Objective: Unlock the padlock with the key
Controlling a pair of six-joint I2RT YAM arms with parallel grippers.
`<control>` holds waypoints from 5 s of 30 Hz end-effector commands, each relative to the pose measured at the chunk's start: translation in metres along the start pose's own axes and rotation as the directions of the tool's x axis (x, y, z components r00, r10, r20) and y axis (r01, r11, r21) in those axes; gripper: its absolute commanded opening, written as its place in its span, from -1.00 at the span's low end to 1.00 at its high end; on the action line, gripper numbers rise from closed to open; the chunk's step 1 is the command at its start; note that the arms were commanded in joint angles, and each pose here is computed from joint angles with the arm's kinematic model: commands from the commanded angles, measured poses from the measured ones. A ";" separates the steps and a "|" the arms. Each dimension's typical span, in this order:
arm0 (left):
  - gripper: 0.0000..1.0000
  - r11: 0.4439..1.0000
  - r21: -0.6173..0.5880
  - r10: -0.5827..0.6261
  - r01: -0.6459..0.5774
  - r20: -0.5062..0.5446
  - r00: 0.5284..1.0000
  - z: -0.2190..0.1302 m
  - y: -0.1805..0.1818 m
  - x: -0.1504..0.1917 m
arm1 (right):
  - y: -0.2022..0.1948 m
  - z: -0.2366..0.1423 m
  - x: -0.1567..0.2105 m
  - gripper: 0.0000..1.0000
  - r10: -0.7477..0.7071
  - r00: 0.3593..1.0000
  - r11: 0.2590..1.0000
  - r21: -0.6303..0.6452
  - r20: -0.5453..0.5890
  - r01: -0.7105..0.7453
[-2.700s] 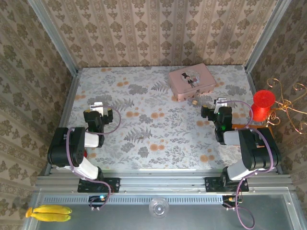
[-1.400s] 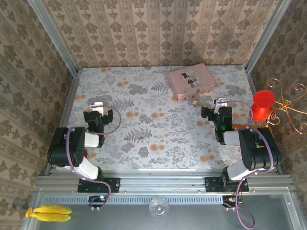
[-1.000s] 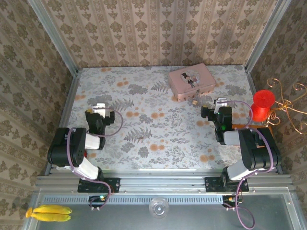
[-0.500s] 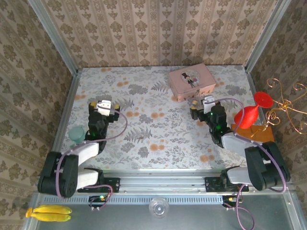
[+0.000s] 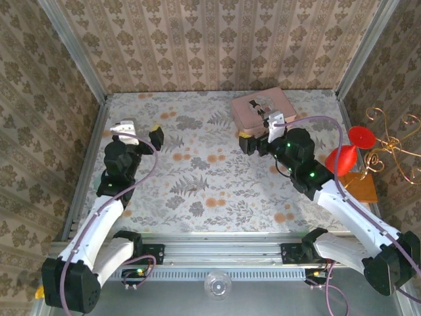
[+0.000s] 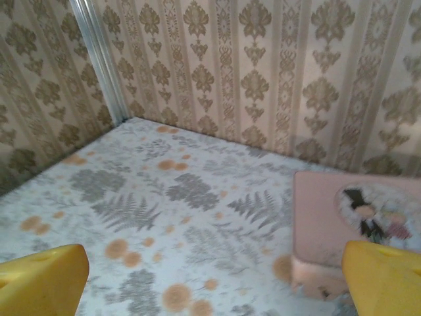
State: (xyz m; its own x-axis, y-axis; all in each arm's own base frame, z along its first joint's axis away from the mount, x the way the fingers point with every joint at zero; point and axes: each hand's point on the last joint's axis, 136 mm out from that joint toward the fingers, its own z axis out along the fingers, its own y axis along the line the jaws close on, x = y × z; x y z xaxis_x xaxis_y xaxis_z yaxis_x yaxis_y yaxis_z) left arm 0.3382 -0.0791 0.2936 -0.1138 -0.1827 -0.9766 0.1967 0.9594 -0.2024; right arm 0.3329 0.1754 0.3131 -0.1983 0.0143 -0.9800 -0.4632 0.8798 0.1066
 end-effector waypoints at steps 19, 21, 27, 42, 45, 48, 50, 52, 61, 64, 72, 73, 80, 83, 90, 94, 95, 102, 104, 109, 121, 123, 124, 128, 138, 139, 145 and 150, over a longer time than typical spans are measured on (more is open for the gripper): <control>1.00 0.913 -0.013 -0.336 0.407 -0.588 0.736 -0.078 -0.025 0.098 | 0.064 -0.032 0.059 1.00 0.245 0.923 0.967 0.008 -0.298 -0.254; 1.00 0.921 -0.067 -0.336 0.383 -0.633 0.697 -0.084 -0.018 0.111 | 0.069 -0.027 0.068 1.00 0.239 0.912 0.970 0.042 -0.333 -0.239; 1.00 0.938 -0.059 -0.303 0.342 -0.617 0.726 -0.094 -0.015 0.121 | 0.105 -0.002 0.109 0.93 0.239 0.843 0.967 0.040 -0.483 -0.251; 1.00 0.958 -0.094 -0.272 0.270 -0.593 0.758 -0.095 -0.014 0.167 | 0.167 0.066 0.223 0.38 0.258 0.605 0.956 0.111 -0.753 -0.270; 1.00 0.963 -0.103 -0.265 0.251 -0.554 0.789 -0.099 -0.006 0.166 | 0.174 0.077 0.239 0.22 0.244 0.565 0.959 0.111 -0.788 -0.259; 1.00 0.972 -0.056 -0.222 0.226 -0.521 0.824 -0.100 -0.006 0.165 | 0.178 0.086 0.252 0.08 0.238 0.532 0.962 0.124 -0.812 -0.241; 1.00 0.979 -0.027 -0.188 0.204 -0.518 0.835 -0.101 -0.007 0.167 | 0.180 0.091 0.257 0.02 0.235 0.517 0.963 0.127 -0.823 -0.236; 1.00 0.979 -0.017 -0.181 0.202 -0.523 0.833 -0.101 -0.008 0.171 | 0.180 0.095 0.263 -0.05 0.234 0.499 0.965 0.135 -0.835 -0.227; 1.00 0.977 -0.004 -0.189 0.214 -0.489 0.851 -0.099 -0.007 0.175 | 0.181 0.104 0.282 -0.23 0.236 0.448 0.966 0.158 -0.862 -0.204; 1.00 0.977 -0.010 -0.191 0.212 -0.471 0.861 -0.102 -0.005 0.173 | 0.181 0.104 0.286 -0.26 0.235 0.431 0.967 0.163 -0.871 -0.197; 1.00 0.976 -0.028 -0.204 0.215 -0.450 0.869 -0.105 0.000 0.170 | 0.172 0.108 0.297 -0.32 0.230 0.407 0.973 0.197 -0.884 -0.121; 1.00 0.976 -0.033 -0.209 0.217 -0.449 0.869 -0.105 0.001 0.170 | 0.172 0.109 0.298 -0.33 0.230 0.405 0.973 0.197 -0.885 -0.121; 1.00 0.974 -0.047 -0.220 0.223 -0.444 0.869 -0.104 0.004 0.170 | 0.178 0.109 0.307 -0.36 0.219 0.385 0.975 0.188 -0.897 -0.117; 1.00 0.973 -0.055 -0.226 0.225 -0.441 0.869 -0.104 0.006 0.170 | 0.179 0.107 0.311 -0.39 0.217 0.375 0.976 0.187 -0.902 -0.113; 1.00 0.971 -0.062 -0.236 0.232 -0.439 0.867 -0.103 0.008 0.171 | 0.180 0.102 0.320 -0.49 0.207 0.360 0.978 0.186 -0.910 -0.091; 1.00 0.970 -0.068 -0.239 0.233 -0.439 0.866 -0.104 0.009 0.172 | 0.183 0.099 0.322 -0.55 0.198 0.360 0.980 0.181 -0.912 -0.079; 1.00 0.970 -0.069 -0.239 0.233 -0.438 0.866 -0.103 0.009 0.172 | 0.184 0.099 0.322 -0.56 0.196 0.362 0.981 0.180 -0.911 -0.078; 1.00 0.969 -0.073 -0.244 0.236 -0.438 0.865 -0.103 0.010 0.172 | 0.186 0.096 0.318 -0.73 0.199 0.374 0.980 0.182 -0.906 -0.081; 1.00 0.969 -0.072 -0.244 0.236 -0.437 0.866 -0.103 0.011 0.172 | 0.187 0.096 0.314 -0.77 0.202 0.385 0.979 0.181 -0.901 -0.091; 1.00 0.969 -0.073 -0.244 0.236 -0.437 0.866 -0.102 0.011 0.173 | 0.188 0.095 0.306 -0.87 0.217 0.411 0.976 0.184 -0.885 -0.120; 0.99 0.958 0.005 -0.255 0.288 -0.450 0.856 -0.096 -0.005 0.174 | 0.180 0.090 0.254 -1.00 0.349 0.556 0.931 0.214 -0.755 -0.294; 0.93 0.940 0.037 -0.283 0.338 -0.468 0.837 -0.093 -0.015 0.174 | 0.176 0.089 0.248 -1.00 0.390 0.570 0.913 0.224 -0.723 -0.340; 0.90 0.932 0.052 -0.293 0.359 -0.474 0.830 -0.092 -0.019 0.173 | 0.174 0.088 0.245 -1.00 0.409 0.574 0.904 0.229 -0.710 -0.360; 0.82 0.911 0.070 -0.320 0.407 -0.504 0.802 -0.089 -0.030 0.170 | 0.167 0.084 0.230 -1.00 0.467 0.597 0.874 0.235 -0.653 -0.426; 0.77 0.897 0.156 -0.281 0.413 -0.520 0.807 -0.088 -0.053 0.165 | 0.159 0.074 0.202 -1.00 0.467 0.633 0.873 0.207 -0.618 -0.442; 0.77 0.900 0.169 -0.267 0.403 -0.518 0.813 -0.089 -0.055 0.164 | 0.158 0.073 0.198 -1.00 0.464 0.637 0.875 0.204 -0.615 -0.439; 0.74 0.895 0.265 -0.207 0.359 -0.465 0.861 -0.089 -0.066 0.157 | 0.142 0.064 0.169 -1.00 0.464 0.667 0.878 0.201 -0.583 -0.434; 0.72 0.879 0.377 -0.144 0.293 -0.377 0.915 -0.085 -0.081 0.142 | 0.129 0.054 0.153 -1.00 0.485 0.682 0.869 0.209 -0.547 -0.449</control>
State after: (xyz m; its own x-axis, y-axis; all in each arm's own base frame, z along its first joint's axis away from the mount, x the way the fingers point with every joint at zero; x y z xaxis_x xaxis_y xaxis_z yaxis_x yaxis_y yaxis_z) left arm 0.2204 -0.1554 0.1585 -0.5935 -0.2501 -0.7650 0.3999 0.7332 -0.5500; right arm 0.2898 0.3341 0.1612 -0.8485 0.1651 -0.5028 -0.1487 0.8375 0.5258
